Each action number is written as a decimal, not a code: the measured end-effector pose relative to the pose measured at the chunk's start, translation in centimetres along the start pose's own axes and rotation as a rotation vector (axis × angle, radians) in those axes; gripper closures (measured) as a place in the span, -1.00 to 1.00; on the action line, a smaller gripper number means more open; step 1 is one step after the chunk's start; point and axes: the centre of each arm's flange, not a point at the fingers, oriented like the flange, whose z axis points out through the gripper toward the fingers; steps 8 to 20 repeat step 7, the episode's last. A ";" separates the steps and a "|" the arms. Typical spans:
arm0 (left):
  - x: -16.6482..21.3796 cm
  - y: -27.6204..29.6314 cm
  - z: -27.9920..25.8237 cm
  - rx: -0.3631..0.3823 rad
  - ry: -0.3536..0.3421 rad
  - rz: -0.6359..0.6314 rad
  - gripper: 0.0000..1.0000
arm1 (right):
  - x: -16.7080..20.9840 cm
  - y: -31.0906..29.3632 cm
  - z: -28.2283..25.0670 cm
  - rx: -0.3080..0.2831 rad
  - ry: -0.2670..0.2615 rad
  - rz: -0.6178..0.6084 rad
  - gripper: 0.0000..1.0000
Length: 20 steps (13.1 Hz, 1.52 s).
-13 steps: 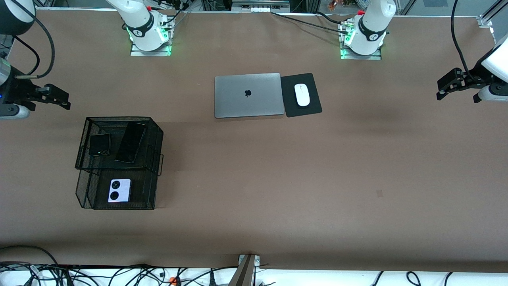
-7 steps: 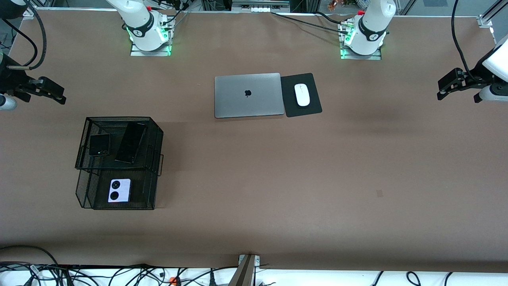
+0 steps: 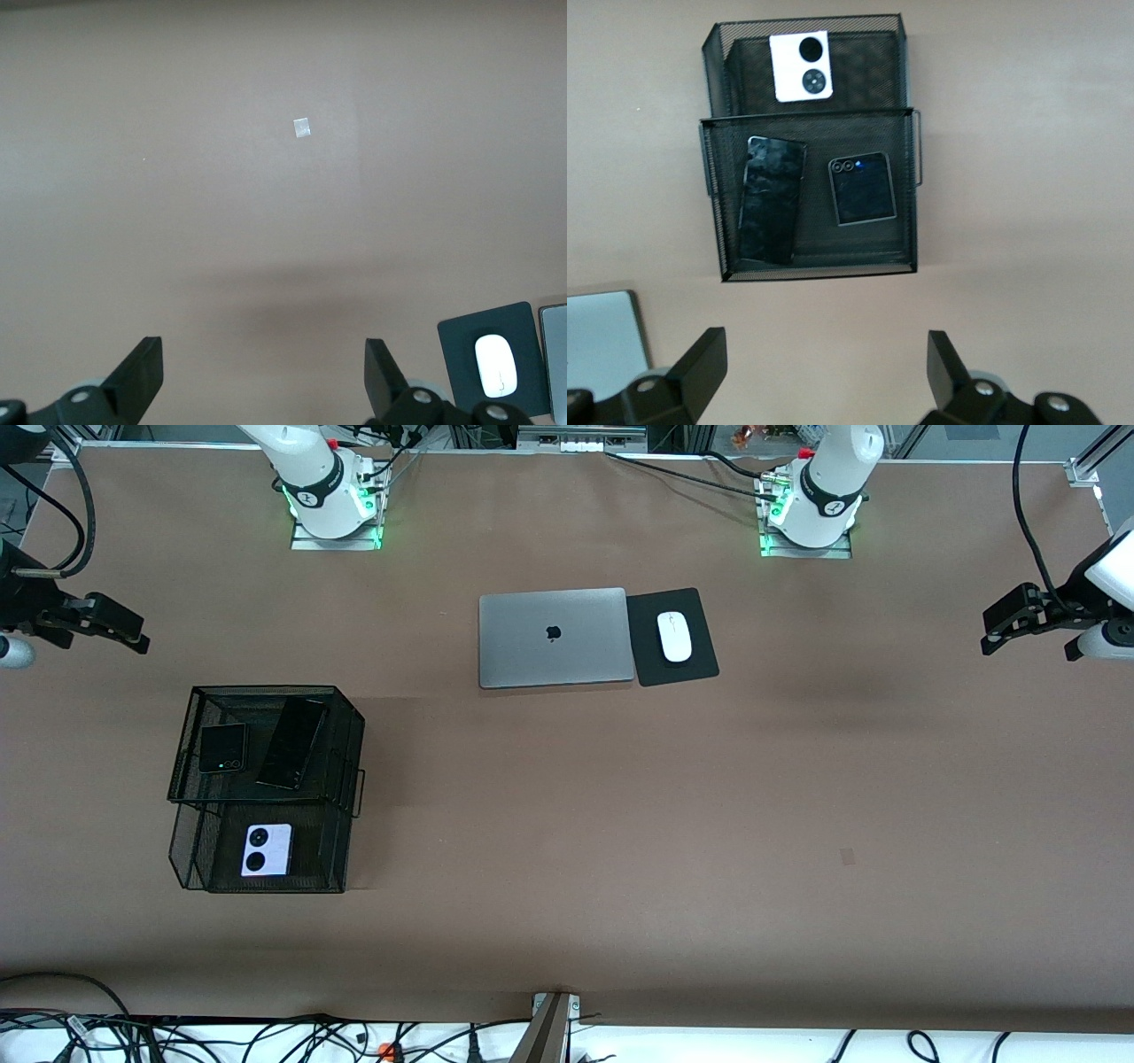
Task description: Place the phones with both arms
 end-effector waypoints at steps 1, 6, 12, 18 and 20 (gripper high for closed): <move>0.2 -0.2 0.1 0.000 -0.004 -0.004 -1.00 | 0.0 0.0 0.0 0.006 -0.001 0.001 -1.00; 0.5 -0.2 0.1 0.000 -0.007 -0.004 -1.00 | 0.0 0.1 0.0 0.009 -0.004 0.005 -1.00; 0.5 -0.2 0.1 0.000 -0.007 -0.004 -1.00 | 0.0 0.1 0.0 0.010 -0.004 0.005 -1.00; 0.5 -0.2 0.1 0.000 -0.007 -0.004 -1.00 | 0.0 0.1 0.0 0.010 -0.004 0.005 -1.00; 0.5 -0.2 0.1 0.000 -0.007 -0.004 -1.00 | 0.0 0.1 0.0 0.010 -0.004 0.005 -1.00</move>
